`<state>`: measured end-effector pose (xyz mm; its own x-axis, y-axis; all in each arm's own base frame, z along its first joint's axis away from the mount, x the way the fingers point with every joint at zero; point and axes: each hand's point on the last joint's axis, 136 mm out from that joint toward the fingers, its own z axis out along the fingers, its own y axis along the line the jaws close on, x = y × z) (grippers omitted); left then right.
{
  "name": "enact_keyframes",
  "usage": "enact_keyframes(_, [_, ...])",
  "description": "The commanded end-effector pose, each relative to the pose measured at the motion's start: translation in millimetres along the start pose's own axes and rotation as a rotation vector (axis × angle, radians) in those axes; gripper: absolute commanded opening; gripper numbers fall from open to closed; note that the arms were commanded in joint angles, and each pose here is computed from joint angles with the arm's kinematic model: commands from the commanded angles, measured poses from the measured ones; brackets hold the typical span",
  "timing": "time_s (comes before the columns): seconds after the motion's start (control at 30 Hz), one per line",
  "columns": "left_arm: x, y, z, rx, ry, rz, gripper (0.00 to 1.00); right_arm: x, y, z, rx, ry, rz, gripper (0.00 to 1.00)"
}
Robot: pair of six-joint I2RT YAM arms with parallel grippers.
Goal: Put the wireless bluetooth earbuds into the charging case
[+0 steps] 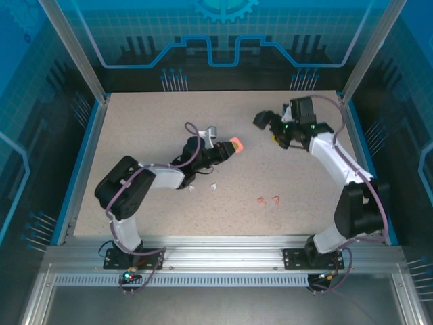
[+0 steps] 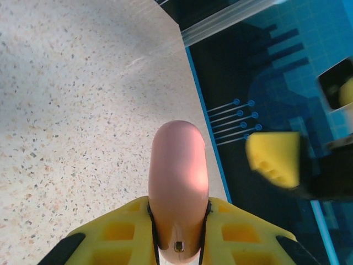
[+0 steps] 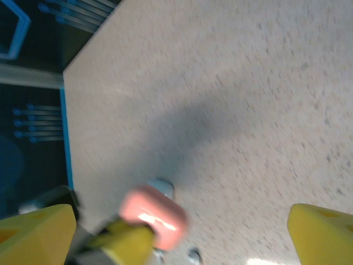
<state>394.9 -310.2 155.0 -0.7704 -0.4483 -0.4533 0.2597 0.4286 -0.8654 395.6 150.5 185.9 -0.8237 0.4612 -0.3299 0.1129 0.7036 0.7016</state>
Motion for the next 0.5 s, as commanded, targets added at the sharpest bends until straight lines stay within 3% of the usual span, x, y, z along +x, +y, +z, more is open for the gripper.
enact_keyframes(0.0, [21.8,-10.3,-19.9,0.044,0.178,0.078,0.0,18.5,15.6,2.7,-0.154,-0.03,-0.21,1.0])
enact_keyframes(0.23, [27.2,-24.9,-34.4,0.102,0.314,0.084,0.0,63.0,17.7,3.4,-0.238,0.042,-0.371,1.0])
enact_keyframes(0.47, [24.2,-31.0,-35.0,0.111,0.313,0.088,0.0,76.1,31.9,16.4,-0.248,0.099,-0.425,1.0])
